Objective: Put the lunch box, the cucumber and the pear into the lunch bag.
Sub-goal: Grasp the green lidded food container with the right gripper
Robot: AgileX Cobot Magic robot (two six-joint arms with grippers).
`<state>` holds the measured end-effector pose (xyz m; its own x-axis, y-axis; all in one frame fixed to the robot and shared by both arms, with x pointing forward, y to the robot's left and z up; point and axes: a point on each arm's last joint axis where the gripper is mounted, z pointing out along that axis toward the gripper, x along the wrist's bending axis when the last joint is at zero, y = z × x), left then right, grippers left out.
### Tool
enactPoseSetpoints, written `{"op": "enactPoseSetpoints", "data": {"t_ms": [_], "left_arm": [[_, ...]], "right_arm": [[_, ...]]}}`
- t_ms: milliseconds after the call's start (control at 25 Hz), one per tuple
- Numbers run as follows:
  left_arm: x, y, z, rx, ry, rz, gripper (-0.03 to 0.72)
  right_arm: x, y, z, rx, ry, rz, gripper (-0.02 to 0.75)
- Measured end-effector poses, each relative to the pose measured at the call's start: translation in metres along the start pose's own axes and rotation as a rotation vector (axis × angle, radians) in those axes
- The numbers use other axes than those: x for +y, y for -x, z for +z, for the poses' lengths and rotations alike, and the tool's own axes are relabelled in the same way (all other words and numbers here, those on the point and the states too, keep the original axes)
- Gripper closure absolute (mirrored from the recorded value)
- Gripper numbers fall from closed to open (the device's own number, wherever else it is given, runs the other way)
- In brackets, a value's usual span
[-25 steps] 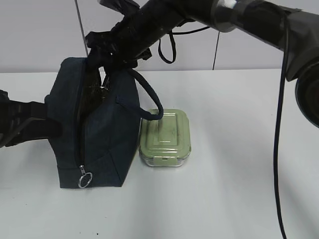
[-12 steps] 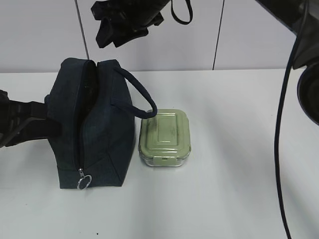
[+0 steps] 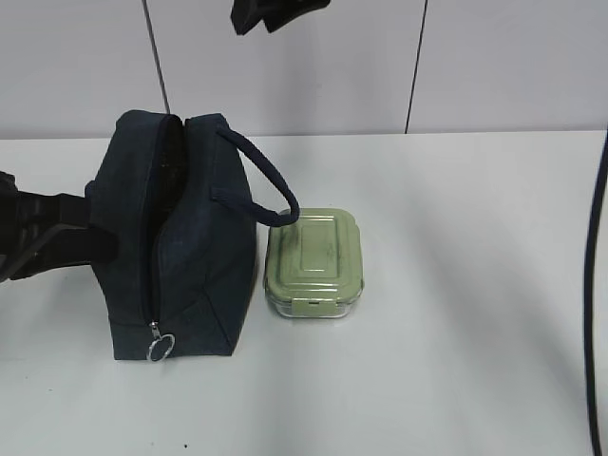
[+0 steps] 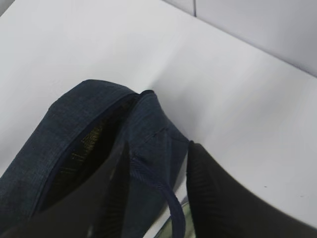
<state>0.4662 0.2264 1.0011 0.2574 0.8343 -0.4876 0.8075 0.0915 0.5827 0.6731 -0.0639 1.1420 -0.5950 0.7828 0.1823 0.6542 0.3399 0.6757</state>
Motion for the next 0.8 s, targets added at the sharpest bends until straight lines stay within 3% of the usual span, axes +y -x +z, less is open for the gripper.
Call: {"op": "enactPoseSetpoints", "data": {"t_ms": [360,600,800], "left_arm": [[0.0,0.0,0.0,0.0,0.0,0.0,0.702],[0.0,0.0,0.0,0.0,0.0,0.0,0.702],[0.0,0.0,0.0,0.0,0.0,0.0,0.702]], "right_arm": [[-0.001,-0.005,-0.074,-0.165,0.026,-0.023,0.428],[-0.035,-0.001,-0.094,-0.271,-0.097,0.005,0.429],[-0.072,-0.001,-0.101,-0.301,-0.212,0.03,0.435]]}}
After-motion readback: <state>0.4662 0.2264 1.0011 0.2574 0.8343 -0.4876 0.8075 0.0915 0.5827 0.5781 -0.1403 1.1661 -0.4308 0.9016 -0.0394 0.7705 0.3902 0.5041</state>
